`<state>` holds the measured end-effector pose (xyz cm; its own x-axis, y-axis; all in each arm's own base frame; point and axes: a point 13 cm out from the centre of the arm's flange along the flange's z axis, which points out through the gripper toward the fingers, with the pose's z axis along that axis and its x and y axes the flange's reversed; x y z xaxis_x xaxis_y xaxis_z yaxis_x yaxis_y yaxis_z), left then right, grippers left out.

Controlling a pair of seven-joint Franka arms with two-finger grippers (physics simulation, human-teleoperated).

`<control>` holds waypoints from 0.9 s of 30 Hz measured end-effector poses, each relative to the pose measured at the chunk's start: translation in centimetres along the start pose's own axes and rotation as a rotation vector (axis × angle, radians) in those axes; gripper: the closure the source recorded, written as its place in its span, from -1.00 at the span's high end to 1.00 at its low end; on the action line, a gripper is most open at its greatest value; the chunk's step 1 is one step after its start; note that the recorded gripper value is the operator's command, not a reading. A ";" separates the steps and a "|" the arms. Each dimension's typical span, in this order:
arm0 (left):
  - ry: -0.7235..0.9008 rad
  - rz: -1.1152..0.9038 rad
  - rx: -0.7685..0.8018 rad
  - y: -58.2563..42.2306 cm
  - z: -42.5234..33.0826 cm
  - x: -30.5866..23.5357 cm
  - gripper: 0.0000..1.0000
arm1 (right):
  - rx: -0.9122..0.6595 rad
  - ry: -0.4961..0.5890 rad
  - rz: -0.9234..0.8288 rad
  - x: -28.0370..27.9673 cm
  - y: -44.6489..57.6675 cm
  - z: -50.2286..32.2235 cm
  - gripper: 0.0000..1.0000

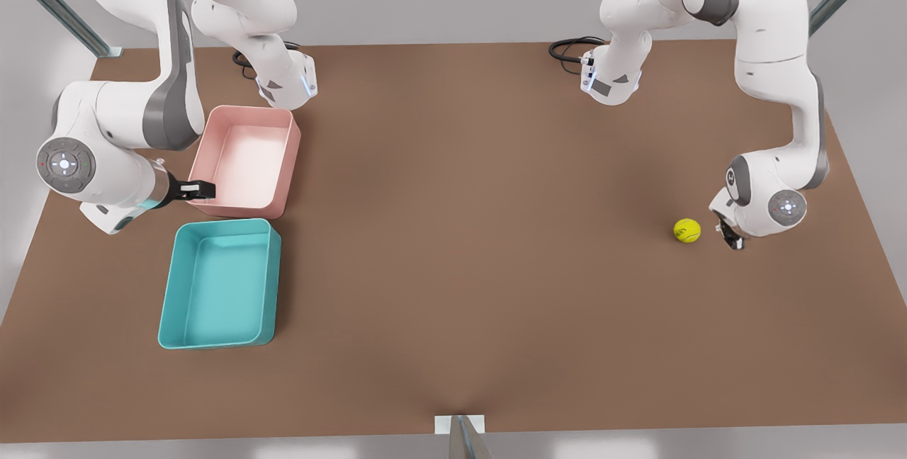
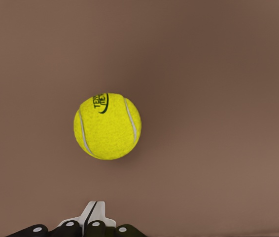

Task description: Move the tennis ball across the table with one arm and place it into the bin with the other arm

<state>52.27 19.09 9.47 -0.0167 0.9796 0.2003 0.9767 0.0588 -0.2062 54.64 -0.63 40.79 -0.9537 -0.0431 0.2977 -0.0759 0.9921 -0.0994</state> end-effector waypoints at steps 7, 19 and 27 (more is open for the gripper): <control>0.010 0.134 -0.040 0.0 2.5 -0.8 -0.57 | -0.002 0.009 -0.001 0.0 0.0 0.3 1.00; 0.016 0.204 -0.069 0.1 4.3 -0.7 -0.57 | -0.001 0.014 -0.003 -0.1 0.0 0.5 1.00; 0.025 0.272 -0.080 0.6 3.6 -5.1 -0.57 | -0.002 0.017 -0.004 -0.2 0.0 0.6 1.00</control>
<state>52.15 14.79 4.90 0.2528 0.9521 0.1720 0.9584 -0.2220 -0.1794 54.61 -0.71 40.14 -0.9482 -0.0447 0.3145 -0.0788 0.9922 -0.0968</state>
